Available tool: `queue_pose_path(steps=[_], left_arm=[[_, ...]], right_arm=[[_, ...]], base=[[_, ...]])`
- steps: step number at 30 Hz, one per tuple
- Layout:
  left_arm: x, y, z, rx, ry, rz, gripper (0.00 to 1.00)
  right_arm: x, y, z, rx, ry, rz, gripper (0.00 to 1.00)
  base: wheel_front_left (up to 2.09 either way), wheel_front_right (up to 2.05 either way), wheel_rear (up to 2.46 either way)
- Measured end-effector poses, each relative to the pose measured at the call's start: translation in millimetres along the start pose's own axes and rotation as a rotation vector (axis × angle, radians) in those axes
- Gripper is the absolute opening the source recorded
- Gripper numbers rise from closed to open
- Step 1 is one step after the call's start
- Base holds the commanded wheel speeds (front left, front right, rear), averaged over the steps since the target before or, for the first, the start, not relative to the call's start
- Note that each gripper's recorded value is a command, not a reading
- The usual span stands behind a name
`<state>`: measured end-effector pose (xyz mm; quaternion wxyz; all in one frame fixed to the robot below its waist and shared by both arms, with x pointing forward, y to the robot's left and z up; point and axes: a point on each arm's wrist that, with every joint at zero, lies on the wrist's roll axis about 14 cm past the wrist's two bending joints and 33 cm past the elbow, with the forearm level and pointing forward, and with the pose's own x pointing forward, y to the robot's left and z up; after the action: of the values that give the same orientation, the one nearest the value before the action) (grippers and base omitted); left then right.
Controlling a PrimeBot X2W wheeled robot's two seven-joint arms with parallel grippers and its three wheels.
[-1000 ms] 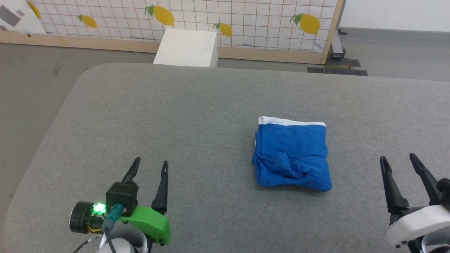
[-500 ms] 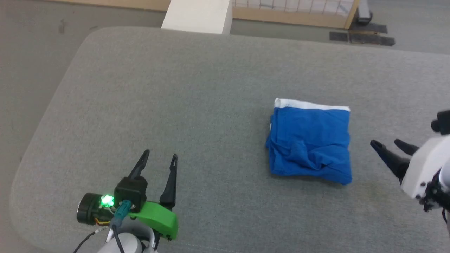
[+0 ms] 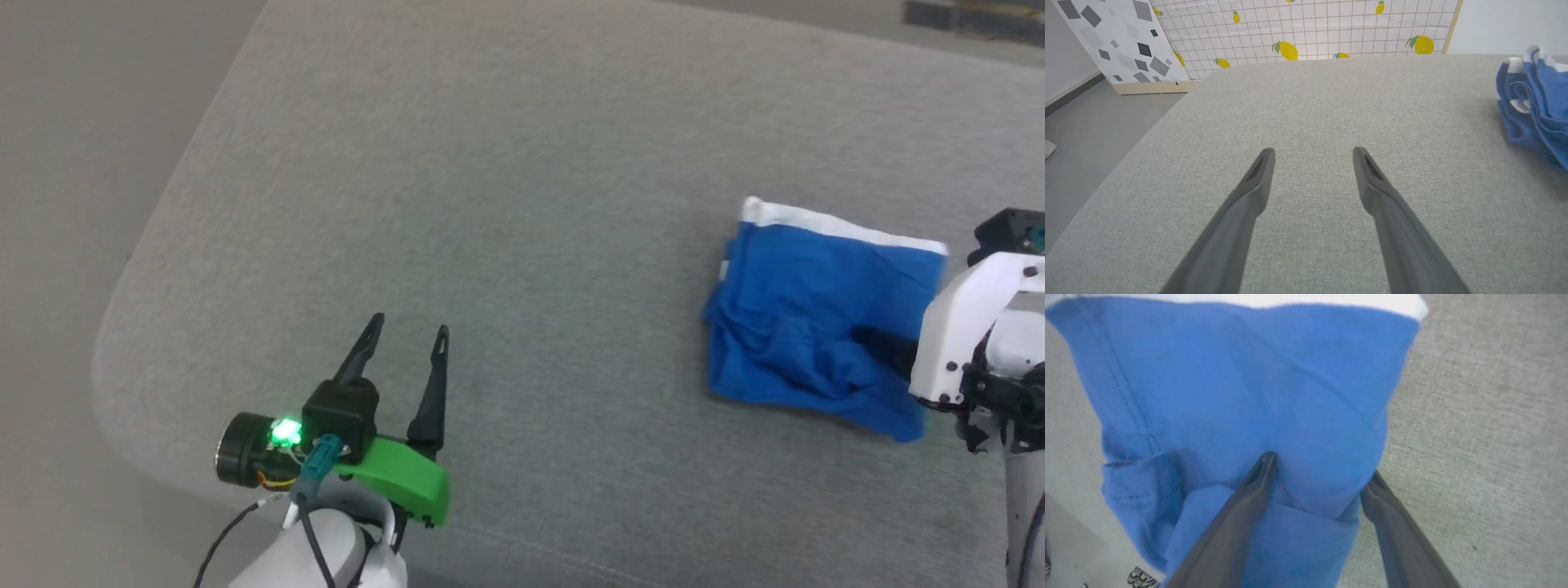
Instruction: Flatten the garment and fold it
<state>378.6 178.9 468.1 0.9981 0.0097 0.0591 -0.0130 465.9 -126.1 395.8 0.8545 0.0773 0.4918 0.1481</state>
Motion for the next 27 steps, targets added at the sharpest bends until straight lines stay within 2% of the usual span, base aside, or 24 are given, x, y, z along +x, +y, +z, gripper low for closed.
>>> queue_pose_path(steps=[7, 8, 10, 13, 18, 27], left_arm=[[-3.5, 13.4, -13.9, 0.007, 0.043, 0.048, 1.00], [-3.9, 13.9, -15.3, 0.007, 0.047, 0.049, 1.00], [-4.2, 14.1, -16.7, 0.006, 0.051, 0.052, 1.00], [-3.4, 12.3, -15.9, 0.003, 0.048, 0.048, 1.00], [0.8, 5.2, -10.9, -0.001, 0.028, 0.020, 1.00], [15.2, -31.3, -2.0, -0.022, -0.009, -0.104, 1.00]], right_arm=[[30.3, 12.2, -11.4, -0.081, 0.070, 0.003, 1.00], [32.2, 12.7, -11.2, -0.101, 0.070, -0.001, 0.89], [33.3, 13.7, -8.7, -0.129, 0.055, -0.004, 0.00], [31.0, 13.6, -2.3, -0.162, 0.007, -0.010, 0.00], [15.8, 9.2, 8.5, -0.294, -0.055, -0.042, 0.00], [-52.7, -32.4, 40.9, -0.576, -0.144, -0.178, 0.00]], base=[[0.00, 0.00, 0.00], [0.00, 0.00, 0.00], [0.00, 0.00, 0.00], [0.00, 0.00, 0.00], [0.00, 0.00, 0.00], [0.00, 0.00, 0.00]])
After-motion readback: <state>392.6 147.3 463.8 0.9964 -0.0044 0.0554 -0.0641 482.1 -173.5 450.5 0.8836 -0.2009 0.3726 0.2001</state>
